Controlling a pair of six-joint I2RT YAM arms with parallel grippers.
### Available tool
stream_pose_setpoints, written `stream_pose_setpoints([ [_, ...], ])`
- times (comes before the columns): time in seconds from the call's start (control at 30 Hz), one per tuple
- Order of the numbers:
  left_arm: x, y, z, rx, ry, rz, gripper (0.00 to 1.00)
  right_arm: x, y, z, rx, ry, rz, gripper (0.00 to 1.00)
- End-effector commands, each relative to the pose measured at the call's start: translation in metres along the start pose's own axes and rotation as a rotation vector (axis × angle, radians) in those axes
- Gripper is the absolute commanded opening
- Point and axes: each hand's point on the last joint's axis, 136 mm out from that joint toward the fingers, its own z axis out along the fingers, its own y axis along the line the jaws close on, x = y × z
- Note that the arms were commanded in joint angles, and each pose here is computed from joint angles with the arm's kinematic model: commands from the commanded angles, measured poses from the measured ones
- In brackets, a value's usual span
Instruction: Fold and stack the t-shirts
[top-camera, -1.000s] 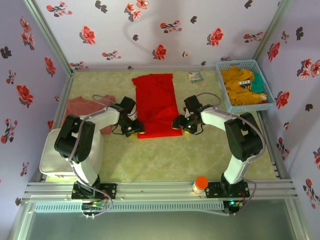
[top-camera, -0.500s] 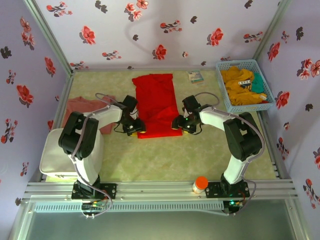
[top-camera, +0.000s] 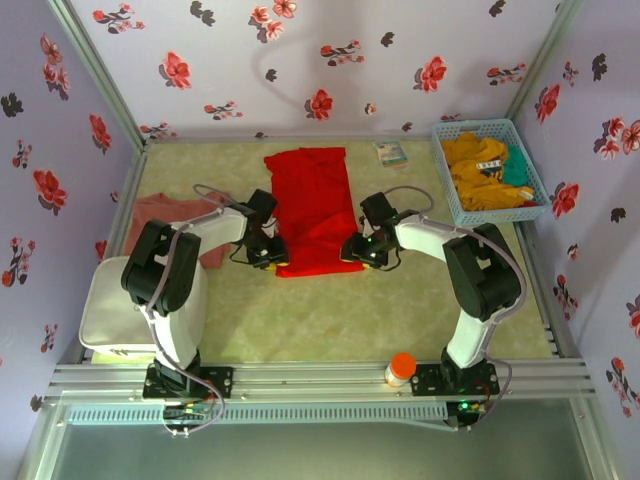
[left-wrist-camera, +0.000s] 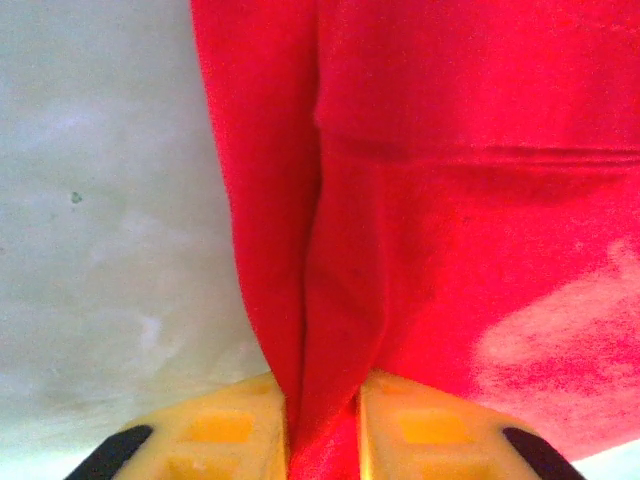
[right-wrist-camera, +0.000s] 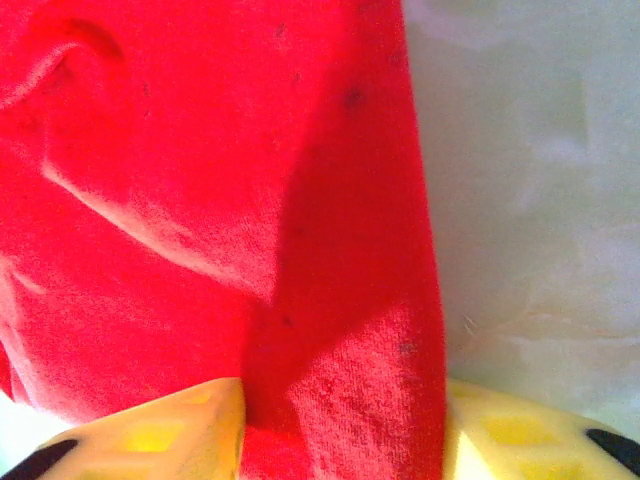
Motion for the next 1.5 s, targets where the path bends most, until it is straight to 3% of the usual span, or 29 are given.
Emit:
stream_pose_setpoints([
  [0.0, -0.005, -0.008, 0.010, 0.024, -0.005, 0.033, 0.17, 0.002, -0.001, 0.005, 0.011, 0.014, 0.003, 0.42],
  [0.2, -0.002, -0.008, 0.003, 0.030, -0.020, 0.039, 0.00, 0.006, -0.004, 0.003, 0.017, 0.011, 0.028, 0.17],
  [0.33, 0.002, -0.006, -0.007, 0.034, -0.050, 0.035, 0.00, 0.016, -0.005, -0.003, 0.035, 0.010, 0.036, 0.00],
  [0.67, 0.059, -0.007, -0.008, 0.050, -0.013, 0.055, 0.00, 0.072, -0.015, -0.015, 0.105, 0.016, 0.039, 0.00],
  [0.83, 0.082, -0.014, -0.026, 0.078, -0.029, 0.038, 0.00, 0.091, -0.018, -0.038, 0.129, -0.016, 0.051, 0.00],
  [1.17, 0.081, -0.032, -0.083, 0.070, -0.054, 0.075, 0.00, 0.074, 0.010, -0.103, 0.127, -0.114, 0.017, 0.00],
  [1.3, 0.075, -0.033, -0.096, 0.065, -0.080, 0.069, 0.00, 0.068, 0.019, -0.109, 0.108, -0.138, 0.017, 0.00],
  [1.47, 0.081, -0.022, -0.086, 0.052, -0.061, 0.035, 0.00, 0.073, 0.013, -0.096, 0.114, -0.103, 0.031, 0.00],
])
